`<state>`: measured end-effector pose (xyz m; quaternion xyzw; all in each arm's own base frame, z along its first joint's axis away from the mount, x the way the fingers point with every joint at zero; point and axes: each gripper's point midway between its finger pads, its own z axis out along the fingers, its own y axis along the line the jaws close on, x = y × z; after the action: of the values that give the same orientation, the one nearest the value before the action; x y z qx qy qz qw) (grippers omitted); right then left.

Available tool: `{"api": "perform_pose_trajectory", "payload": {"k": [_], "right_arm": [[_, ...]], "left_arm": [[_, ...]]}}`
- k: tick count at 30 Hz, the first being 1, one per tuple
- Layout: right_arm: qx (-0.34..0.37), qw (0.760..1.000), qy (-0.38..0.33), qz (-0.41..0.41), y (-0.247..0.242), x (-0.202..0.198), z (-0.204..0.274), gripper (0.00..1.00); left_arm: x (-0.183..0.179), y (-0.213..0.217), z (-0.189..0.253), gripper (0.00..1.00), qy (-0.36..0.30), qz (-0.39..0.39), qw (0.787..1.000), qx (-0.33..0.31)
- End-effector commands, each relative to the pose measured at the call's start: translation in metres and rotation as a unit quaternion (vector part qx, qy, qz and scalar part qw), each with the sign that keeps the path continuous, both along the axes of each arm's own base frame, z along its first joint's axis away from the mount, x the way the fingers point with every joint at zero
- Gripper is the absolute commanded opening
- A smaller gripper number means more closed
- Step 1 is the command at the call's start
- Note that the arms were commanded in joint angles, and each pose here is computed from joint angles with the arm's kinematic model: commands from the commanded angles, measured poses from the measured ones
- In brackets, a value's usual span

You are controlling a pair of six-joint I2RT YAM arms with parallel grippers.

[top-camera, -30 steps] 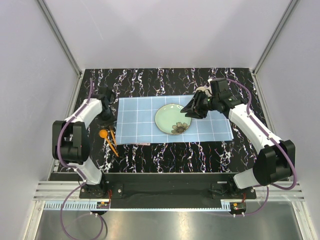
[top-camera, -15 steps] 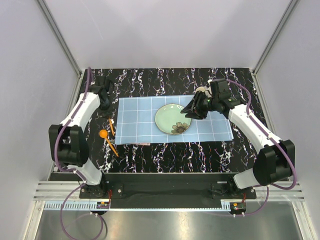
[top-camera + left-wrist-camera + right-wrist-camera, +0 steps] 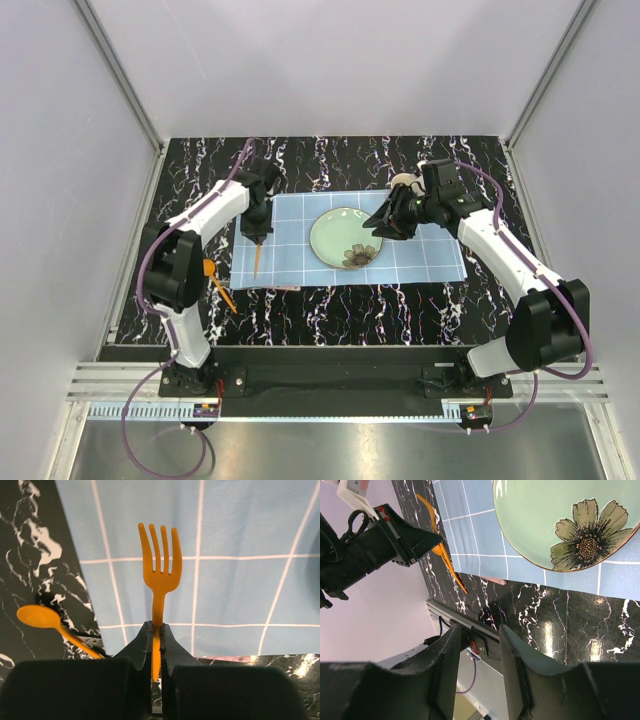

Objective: Set the dinner table for one person
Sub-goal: Pick up the fork at the center of the board, then place the fork on the napkin.

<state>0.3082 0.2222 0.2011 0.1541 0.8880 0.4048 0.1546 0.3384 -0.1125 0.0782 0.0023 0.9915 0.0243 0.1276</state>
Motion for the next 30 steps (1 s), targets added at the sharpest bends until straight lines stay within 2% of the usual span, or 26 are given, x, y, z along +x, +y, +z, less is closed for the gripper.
{"api": "perform_pose_trajectory", "payload": {"k": [1, 14, 30], "right_arm": [[0.019, 1.0, -0.019, 0.002, -0.002, -0.001, 0.015, 0.43], [0.015, 1.0, -0.004, -0.013, -0.019, -0.007, 0.008, 0.43], [0.018, 1.0, 0.008, -0.013, -0.023, -0.004, 0.002, 0.44]], "left_arm": [[0.015, -0.013, -0.001, 0.0, 0.002, -0.002, 1.0, -0.012], [0.039, -0.057, -0.03, 0.0, 0.039, 0.018, 0.997, -0.058], [0.035, -0.075, -0.048, 0.0, 0.065, 0.025, 0.996, -0.064]]}}
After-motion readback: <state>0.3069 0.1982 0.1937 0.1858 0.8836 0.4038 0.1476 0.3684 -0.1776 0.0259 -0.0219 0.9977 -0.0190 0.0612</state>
